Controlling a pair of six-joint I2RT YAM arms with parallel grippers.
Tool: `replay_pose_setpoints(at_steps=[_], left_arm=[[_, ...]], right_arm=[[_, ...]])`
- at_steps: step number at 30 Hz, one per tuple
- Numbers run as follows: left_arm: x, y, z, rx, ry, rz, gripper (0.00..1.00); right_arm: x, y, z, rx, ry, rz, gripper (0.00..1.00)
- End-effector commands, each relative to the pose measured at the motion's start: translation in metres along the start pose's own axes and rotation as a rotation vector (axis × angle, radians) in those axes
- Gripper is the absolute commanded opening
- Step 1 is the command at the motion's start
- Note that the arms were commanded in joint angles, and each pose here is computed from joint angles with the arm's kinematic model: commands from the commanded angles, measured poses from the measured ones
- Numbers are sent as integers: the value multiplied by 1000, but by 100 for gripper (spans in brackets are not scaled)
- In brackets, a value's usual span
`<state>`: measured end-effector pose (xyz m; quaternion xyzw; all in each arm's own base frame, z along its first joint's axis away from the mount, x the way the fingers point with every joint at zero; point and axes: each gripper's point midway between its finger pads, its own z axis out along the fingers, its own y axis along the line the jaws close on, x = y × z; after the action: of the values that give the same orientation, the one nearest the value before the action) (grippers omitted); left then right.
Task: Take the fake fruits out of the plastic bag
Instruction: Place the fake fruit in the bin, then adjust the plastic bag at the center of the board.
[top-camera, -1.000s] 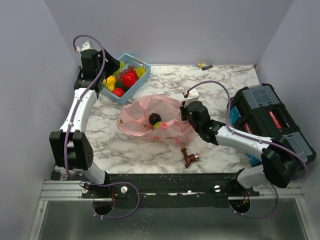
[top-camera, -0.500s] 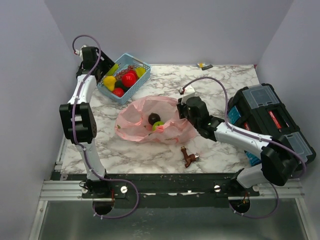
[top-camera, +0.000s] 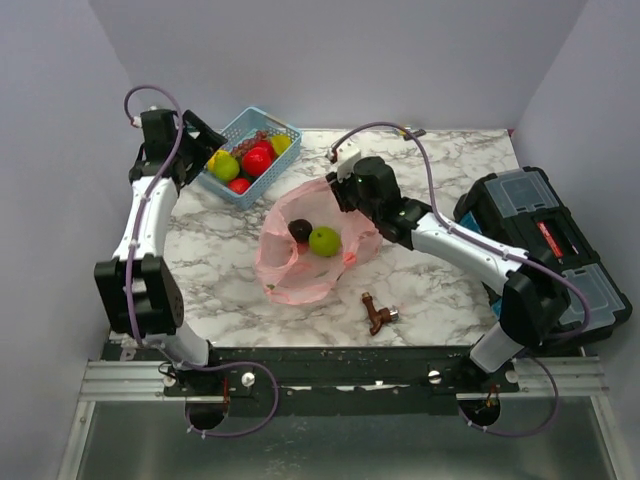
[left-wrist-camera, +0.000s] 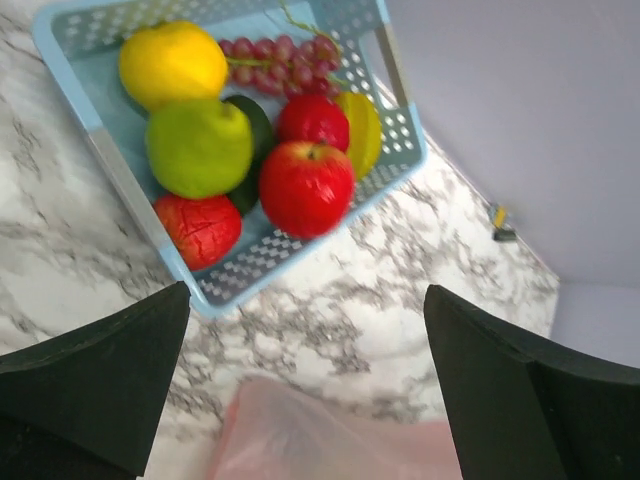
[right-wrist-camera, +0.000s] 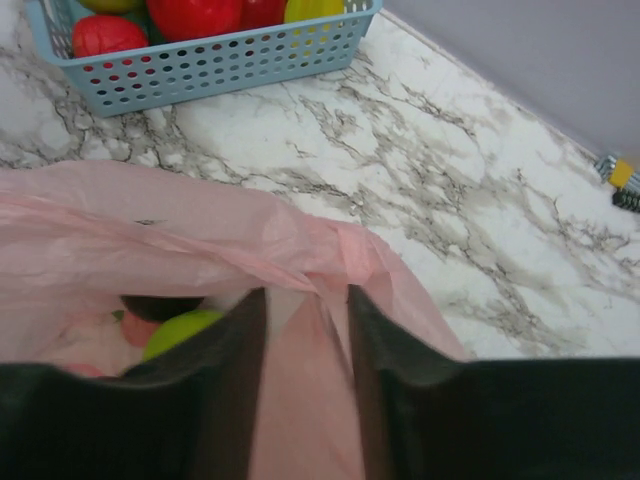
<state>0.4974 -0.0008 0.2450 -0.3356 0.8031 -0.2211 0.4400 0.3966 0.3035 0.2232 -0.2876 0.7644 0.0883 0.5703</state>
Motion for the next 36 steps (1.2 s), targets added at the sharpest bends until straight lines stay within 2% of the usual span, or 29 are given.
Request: replay_pose_setpoints(at_steps=[1, 4, 7, 13, 19, 22, 24, 30, 33, 36], left_arm=[[28, -38, -69, 256, 52, -8, 99], [62, -58, -111, 406, 109, 68, 99], [110, -71, -149, 525, 164, 212, 99], [213, -75, -206, 724, 253, 498, 99], [263, -51, -205, 648, 248, 644, 99], [273, -32, -193, 549, 238, 672, 98], [274, -16, -181, 449, 231, 679, 94], [264, 33, -150, 193, 145, 663, 74], [265, 47, -139, 125, 125, 647, 65], [262, 61, -128, 28, 110, 632, 54]], right_arm=[[8, -2, -9, -14, 101, -20, 47], [27, 6, -23, -23, 175, 43, 64], [49, 17, -47, 12, 228, 34, 77], [57, 20, -93, 47, 251, 113, 84], [58, 19, -123, 30, 217, 204, 91], [77, 23, -131, 26, 237, 282, 97], [98, 22, -135, 67, 278, 336, 98], [159, 10, -149, 227, 327, 496, 95], [177, 14, -144, 239, 297, 557, 82], [182, 29, -134, 153, 247, 575, 55]])
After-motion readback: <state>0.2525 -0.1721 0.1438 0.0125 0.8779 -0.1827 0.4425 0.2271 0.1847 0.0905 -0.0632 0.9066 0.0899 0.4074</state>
